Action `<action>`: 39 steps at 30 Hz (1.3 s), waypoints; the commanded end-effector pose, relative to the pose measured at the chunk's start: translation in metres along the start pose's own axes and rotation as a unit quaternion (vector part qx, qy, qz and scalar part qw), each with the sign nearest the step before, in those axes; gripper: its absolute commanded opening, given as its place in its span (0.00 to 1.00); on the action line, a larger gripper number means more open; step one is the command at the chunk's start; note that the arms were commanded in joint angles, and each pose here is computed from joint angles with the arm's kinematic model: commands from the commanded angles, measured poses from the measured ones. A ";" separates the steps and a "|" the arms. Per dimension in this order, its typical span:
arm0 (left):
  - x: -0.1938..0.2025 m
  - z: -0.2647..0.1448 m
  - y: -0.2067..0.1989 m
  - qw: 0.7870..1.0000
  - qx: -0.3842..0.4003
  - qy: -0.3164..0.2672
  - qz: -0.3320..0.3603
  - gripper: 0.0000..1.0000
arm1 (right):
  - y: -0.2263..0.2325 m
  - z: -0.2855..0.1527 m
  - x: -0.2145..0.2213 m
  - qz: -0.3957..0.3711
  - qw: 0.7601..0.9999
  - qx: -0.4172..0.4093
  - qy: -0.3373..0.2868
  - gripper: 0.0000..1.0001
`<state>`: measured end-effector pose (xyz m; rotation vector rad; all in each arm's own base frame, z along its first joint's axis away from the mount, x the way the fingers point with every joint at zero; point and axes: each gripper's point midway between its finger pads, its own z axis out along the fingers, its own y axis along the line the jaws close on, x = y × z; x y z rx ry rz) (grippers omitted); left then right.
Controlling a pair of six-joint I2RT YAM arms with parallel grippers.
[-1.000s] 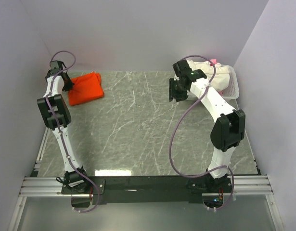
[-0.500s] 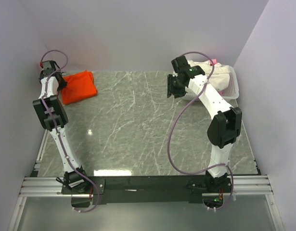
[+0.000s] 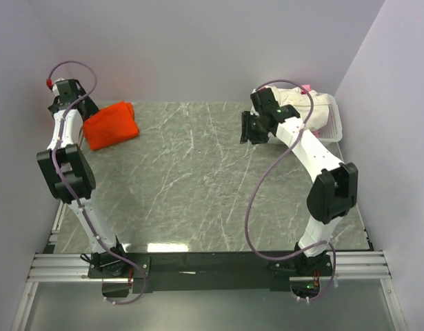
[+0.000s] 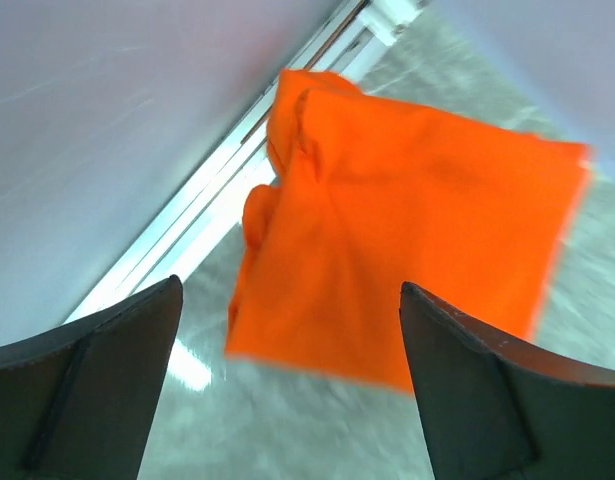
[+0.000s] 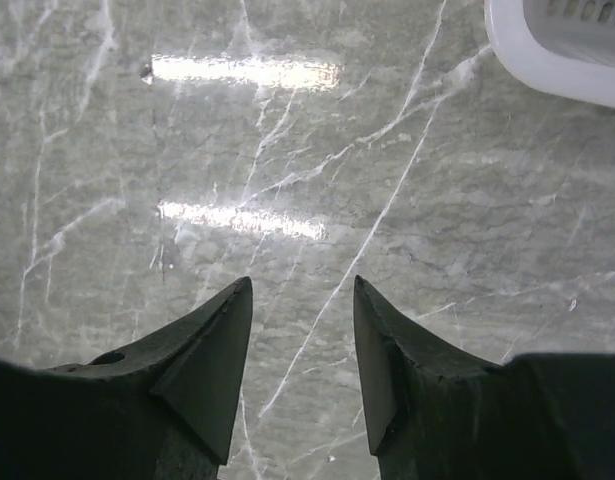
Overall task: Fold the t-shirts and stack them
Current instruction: Neatly place the folded tshirt to the corner, then reset both grippers
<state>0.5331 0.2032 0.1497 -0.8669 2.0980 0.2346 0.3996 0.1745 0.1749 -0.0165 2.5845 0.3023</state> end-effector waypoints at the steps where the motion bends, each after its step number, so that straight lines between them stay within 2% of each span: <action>1: -0.029 -0.067 -0.016 0.997 -0.005 -0.072 0.010 0.95 | 0.003 -0.032 -0.024 -0.009 0.996 -0.018 -0.083 0.52; 3: -0.021 -0.097 -0.033 0.996 0.012 -0.082 0.028 0.95 | 0.000 -0.036 -0.022 -0.013 0.995 -0.017 -0.102 0.52; 7: 0.038 -0.133 -0.057 0.995 0.057 -0.052 0.060 0.96 | -0.002 -0.041 -0.023 -0.009 0.990 -0.026 -0.139 0.52; 8: 0.053 -0.147 -0.076 0.992 0.094 -0.045 0.069 0.96 | -0.007 -0.042 -0.018 -0.004 0.989 -0.017 -0.146 0.52; 9: 0.052 -0.172 -0.084 0.988 0.126 -0.059 0.061 0.96 | -0.009 -0.043 -0.018 0.000 0.988 -0.015 -0.154 0.52; 10: 0.078 -0.175 -0.086 0.987 0.142 -0.039 0.061 0.96 | -0.009 -0.049 -0.022 0.003 0.985 -0.017 -0.171 0.52; 12: 0.103 -0.210 -0.112 0.974 0.217 -0.039 0.053 1.00 | -0.013 -0.047 -0.016 0.008 0.984 -0.013 -0.176 0.52; 15: 0.124 -0.256 -0.142 0.952 0.300 -0.040 0.046 1.00 | -0.019 -0.049 -0.012 0.011 0.981 -0.009 -0.194 0.52; 20: 0.174 -0.300 -0.171 0.930 0.363 -0.007 0.062 0.99 | -0.019 -0.048 -0.005 0.020 0.979 -0.015 -0.205 0.52; 26: 0.178 -0.317 -0.180 0.931 0.356 -0.034 0.073 0.99 | -0.005 -0.051 0.006 0.010 0.977 -0.049 -0.206 0.51; 36: 0.155 -0.332 -0.200 0.919 0.382 -0.059 0.083 0.99 | 0.001 -0.064 0.011 0.017 0.969 -0.068 -0.237 0.51; 39: 0.153 -0.331 -0.197 0.923 0.370 -0.060 0.088 1.00 | 0.002 -0.065 0.013 0.022 0.969 -0.067 -0.237 0.51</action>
